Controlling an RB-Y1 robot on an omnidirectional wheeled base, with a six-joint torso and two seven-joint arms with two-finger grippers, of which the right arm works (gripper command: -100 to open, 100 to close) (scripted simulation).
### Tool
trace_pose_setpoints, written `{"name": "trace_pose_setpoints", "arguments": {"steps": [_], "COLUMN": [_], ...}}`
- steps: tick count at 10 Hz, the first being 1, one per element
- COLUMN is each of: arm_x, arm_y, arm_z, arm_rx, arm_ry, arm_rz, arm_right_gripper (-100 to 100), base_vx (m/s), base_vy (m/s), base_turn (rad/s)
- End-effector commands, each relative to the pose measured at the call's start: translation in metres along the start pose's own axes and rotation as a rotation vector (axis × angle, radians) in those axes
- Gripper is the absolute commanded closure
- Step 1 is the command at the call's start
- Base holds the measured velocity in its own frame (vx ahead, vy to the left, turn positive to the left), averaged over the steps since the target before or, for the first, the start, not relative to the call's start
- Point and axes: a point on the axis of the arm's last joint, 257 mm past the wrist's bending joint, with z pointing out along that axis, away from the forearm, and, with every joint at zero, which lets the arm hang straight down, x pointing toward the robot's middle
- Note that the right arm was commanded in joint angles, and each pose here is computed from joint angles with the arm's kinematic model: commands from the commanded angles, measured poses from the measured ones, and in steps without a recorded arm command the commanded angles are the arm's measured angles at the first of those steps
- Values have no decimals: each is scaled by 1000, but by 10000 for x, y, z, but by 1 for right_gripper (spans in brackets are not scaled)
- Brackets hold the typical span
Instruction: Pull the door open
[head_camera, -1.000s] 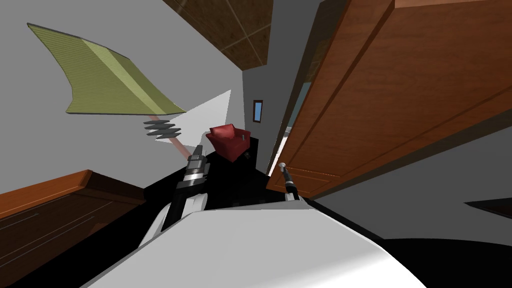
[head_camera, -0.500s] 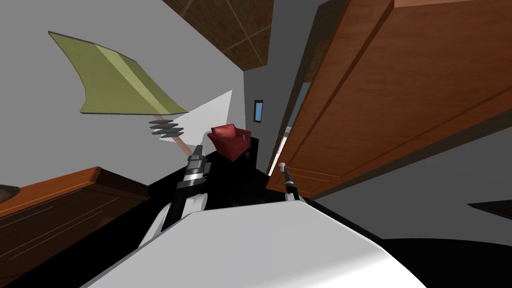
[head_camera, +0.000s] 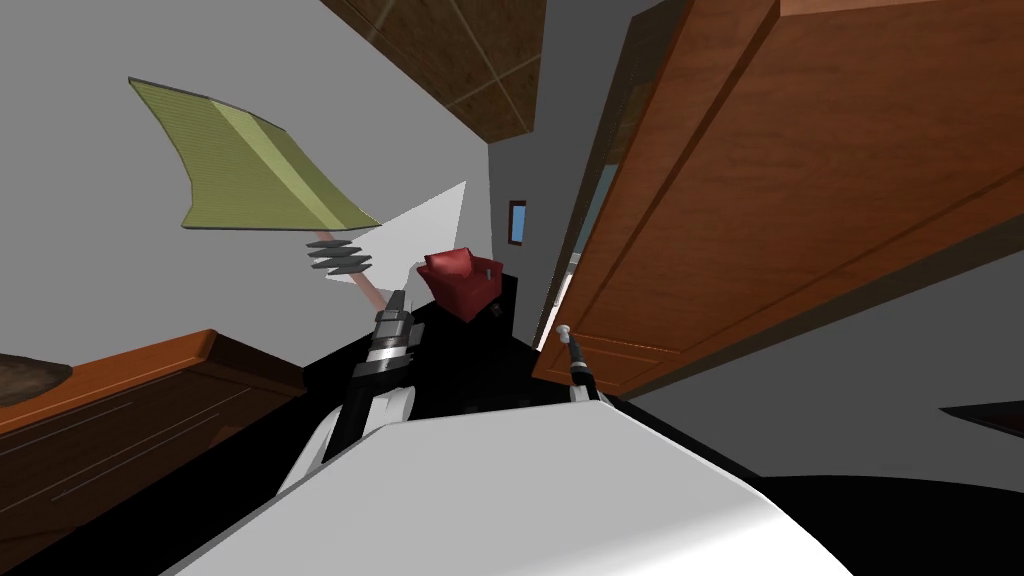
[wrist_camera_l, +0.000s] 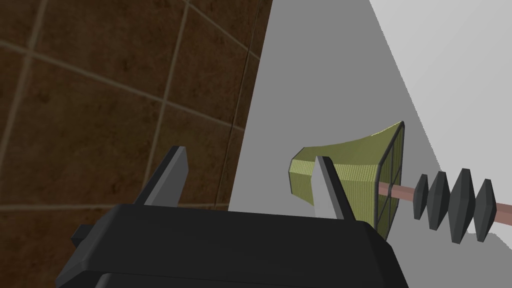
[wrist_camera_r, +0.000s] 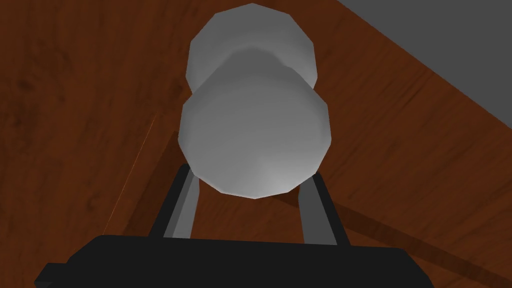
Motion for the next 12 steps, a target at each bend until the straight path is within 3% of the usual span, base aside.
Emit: {"name": "trace_pose_setpoints", "arguments": {"steps": [1,12], "arm_x": [140,139], "arm_y": [42,53], "arm_z": [-14,14], "arm_rx": [0,3], "arm_ry": [19,7], "arm_rz": [45,340], "arm_right_gripper": [100,100], "base_vx": [-25,-35], "base_vy": [-7,-11], "base_turn": [6,33]}}
